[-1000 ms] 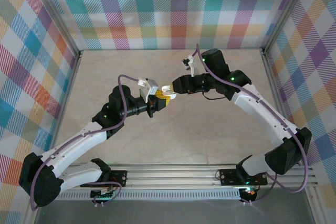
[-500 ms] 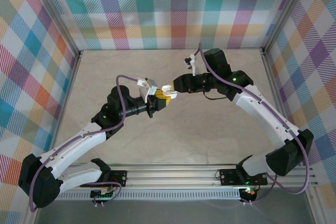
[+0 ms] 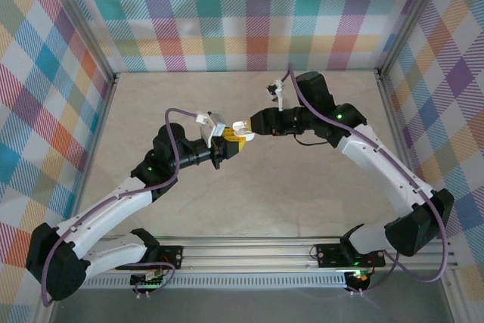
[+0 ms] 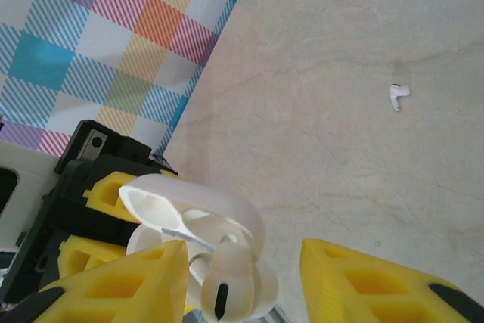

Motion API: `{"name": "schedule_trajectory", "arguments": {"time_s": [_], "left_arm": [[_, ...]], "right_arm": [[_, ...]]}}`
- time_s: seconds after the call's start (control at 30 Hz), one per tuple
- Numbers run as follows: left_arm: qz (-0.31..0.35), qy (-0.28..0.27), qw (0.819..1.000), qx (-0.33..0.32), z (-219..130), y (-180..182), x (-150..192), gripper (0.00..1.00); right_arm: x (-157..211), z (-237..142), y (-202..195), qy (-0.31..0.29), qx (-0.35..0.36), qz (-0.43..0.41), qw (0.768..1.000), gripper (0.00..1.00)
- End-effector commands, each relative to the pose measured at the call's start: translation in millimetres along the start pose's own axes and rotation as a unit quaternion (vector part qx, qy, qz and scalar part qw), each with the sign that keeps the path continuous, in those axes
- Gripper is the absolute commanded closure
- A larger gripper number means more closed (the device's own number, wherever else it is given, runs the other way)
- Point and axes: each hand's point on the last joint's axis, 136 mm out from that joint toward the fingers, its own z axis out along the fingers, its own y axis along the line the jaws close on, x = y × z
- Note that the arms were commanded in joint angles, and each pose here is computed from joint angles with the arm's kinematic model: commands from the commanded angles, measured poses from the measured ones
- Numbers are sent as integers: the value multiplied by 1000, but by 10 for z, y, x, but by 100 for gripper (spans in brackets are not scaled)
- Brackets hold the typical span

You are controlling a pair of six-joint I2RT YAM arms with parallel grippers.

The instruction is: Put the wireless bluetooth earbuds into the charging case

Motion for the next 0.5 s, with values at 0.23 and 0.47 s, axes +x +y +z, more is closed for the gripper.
{"name": "schedule_trajectory", "arguments": {"time_s": [0.23,0.47], "left_arm": [[-2,-23,1000,-19,-37,9,-116,100],[-8,-25,999,-34,-58,51,-128,100]], "right_arm": [[-141,-227,205,-59,-16,2,998,48],[-135,-265,44,-119,-10,39,992,43]]}}
